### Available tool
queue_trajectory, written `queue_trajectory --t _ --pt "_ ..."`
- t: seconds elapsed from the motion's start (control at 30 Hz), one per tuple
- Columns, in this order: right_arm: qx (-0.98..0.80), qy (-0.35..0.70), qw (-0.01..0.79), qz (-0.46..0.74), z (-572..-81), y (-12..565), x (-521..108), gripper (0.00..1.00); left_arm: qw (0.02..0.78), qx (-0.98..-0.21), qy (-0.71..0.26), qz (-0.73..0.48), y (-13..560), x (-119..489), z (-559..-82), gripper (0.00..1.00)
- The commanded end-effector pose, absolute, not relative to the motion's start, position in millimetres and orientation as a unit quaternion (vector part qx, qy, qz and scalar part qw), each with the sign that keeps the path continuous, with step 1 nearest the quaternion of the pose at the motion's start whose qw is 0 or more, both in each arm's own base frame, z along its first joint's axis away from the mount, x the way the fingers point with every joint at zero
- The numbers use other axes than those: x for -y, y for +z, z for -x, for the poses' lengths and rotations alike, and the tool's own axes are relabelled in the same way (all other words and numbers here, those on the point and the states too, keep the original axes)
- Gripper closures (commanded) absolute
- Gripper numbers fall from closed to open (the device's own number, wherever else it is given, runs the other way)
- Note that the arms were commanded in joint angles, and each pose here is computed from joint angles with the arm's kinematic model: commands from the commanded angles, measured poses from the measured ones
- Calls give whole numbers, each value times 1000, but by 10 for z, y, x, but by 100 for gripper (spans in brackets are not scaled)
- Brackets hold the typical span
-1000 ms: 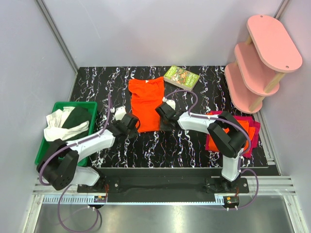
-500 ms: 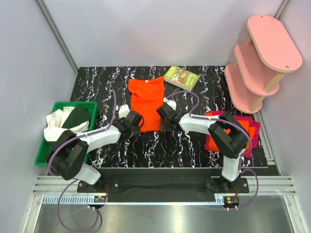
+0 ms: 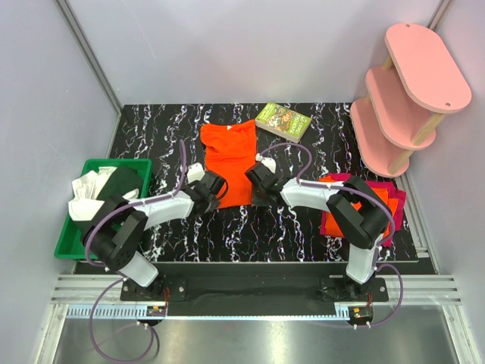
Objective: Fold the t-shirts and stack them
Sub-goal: Grab one side of the 2/3 rectangular tshirt with both arms
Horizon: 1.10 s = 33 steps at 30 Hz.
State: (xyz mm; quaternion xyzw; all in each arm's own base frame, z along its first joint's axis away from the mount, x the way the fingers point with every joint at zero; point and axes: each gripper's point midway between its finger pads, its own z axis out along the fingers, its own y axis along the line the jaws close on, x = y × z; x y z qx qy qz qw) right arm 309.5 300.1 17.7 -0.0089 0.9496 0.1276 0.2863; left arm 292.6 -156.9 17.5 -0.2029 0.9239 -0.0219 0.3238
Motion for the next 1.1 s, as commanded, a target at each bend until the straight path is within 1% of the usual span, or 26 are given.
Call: queue_trajectory --t 0.0,0.03,0.07,0.17,0.4,0.53,0.9,1.07 --pt "-959 98 266 21 -2941 139 -2803 92 323 -920 -26 221 240 1541 -2897 81" --pt "-959 98 266 21 -2938 151 -2800 94 320 -921 -27 218 223 1537 -2858 89" --pt "-959 97 267 20 -2934 162 -2788 99 320 -922 -27 217 222 1537 -2844 94" --pt "-960 97 263 17 -2891 157 -2747 100 316 -925 -27 211 196 1530 -2773 100" --pt "-963 110 246 6 -2721 145 -2701 100 311 -930 -40 192 196 1584 -2622 100" --pt "-962 122 244 9 -2574 207 -2699 100 303 -936 -47 174 180 1638 -2413 100" --pt "-971 129 197 35 -1872 48 -2663 100 272 -949 -74 145 120 1803 -1751 100" --pt "-974 133 181 38 -1636 18 -2647 100 258 -954 -74 132 90 1842 -1485 100"
